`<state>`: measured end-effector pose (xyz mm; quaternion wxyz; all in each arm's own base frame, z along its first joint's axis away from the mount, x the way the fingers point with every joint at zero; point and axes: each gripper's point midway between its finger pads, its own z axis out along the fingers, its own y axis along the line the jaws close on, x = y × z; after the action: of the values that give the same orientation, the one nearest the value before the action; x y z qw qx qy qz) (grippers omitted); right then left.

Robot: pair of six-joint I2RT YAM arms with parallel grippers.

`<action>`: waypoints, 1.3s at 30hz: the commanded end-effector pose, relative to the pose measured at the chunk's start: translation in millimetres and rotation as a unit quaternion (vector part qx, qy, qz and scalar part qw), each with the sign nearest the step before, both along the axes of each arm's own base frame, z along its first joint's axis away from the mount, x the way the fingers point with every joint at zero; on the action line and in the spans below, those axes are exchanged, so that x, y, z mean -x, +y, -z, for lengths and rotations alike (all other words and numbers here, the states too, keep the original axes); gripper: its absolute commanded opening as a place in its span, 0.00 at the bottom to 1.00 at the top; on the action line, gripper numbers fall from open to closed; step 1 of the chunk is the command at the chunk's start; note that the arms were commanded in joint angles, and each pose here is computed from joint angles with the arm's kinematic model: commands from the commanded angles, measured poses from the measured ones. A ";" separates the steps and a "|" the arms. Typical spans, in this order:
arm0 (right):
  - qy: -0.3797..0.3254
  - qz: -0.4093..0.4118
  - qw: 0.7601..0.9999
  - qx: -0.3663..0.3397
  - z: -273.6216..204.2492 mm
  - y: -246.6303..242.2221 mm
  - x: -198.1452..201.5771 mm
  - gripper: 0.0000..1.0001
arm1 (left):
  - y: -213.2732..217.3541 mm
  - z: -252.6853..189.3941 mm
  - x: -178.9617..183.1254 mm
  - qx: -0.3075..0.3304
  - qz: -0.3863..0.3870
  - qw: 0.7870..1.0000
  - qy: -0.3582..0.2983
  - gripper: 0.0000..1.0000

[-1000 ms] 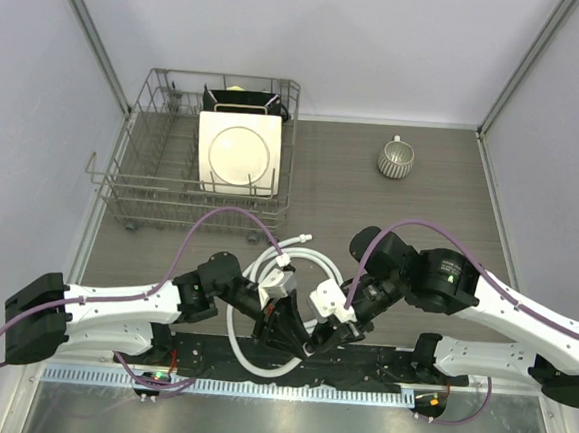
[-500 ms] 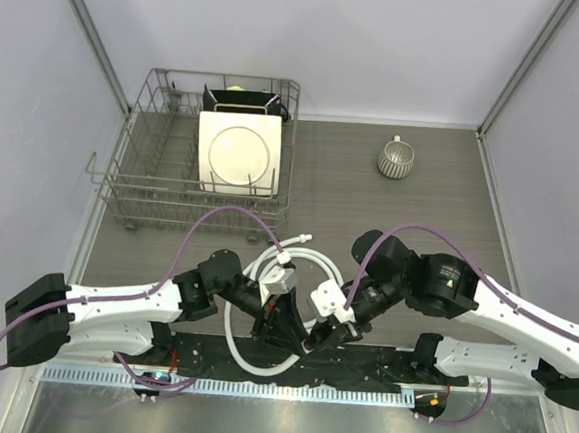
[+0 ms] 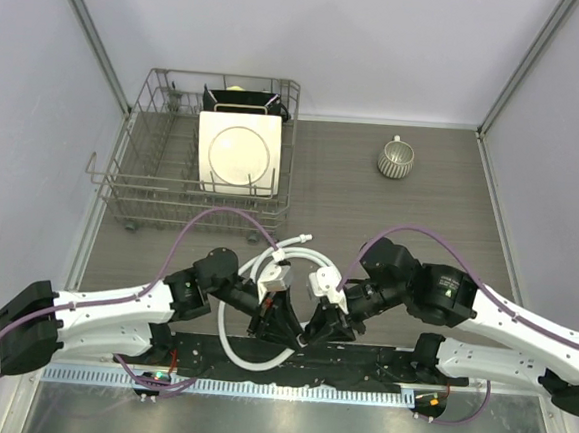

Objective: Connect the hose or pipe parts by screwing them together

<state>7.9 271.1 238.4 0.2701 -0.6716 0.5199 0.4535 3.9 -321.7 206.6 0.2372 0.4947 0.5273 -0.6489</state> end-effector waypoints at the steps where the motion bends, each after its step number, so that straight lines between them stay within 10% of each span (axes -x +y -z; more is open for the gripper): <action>1: 0.047 0.045 0.998 -0.005 -2.1 10.0 -1.2 0.01 | -9.4 -52.1 -38.4 0.096 -0.099 0.987 -0.078 0.00; 20: 0.171 0.182 0.966 0.071 30.8 22.7 -15.0 0.01 | -11.0 -34.0 -82.7 0.016 -0.209 0.971 -0.118 0.00; 39: 0.337 0.415 0.838 0.110 50.7 39.2 -53.2 0.01 | -1.1 -18.6 -119.2 -0.042 -0.302 0.941 -0.147 0.00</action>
<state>71.1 295.2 178.7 0.2045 -0.2888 0.8460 0.3987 67.7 -302.3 146.4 0.3196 0.4757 0.6807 -0.4564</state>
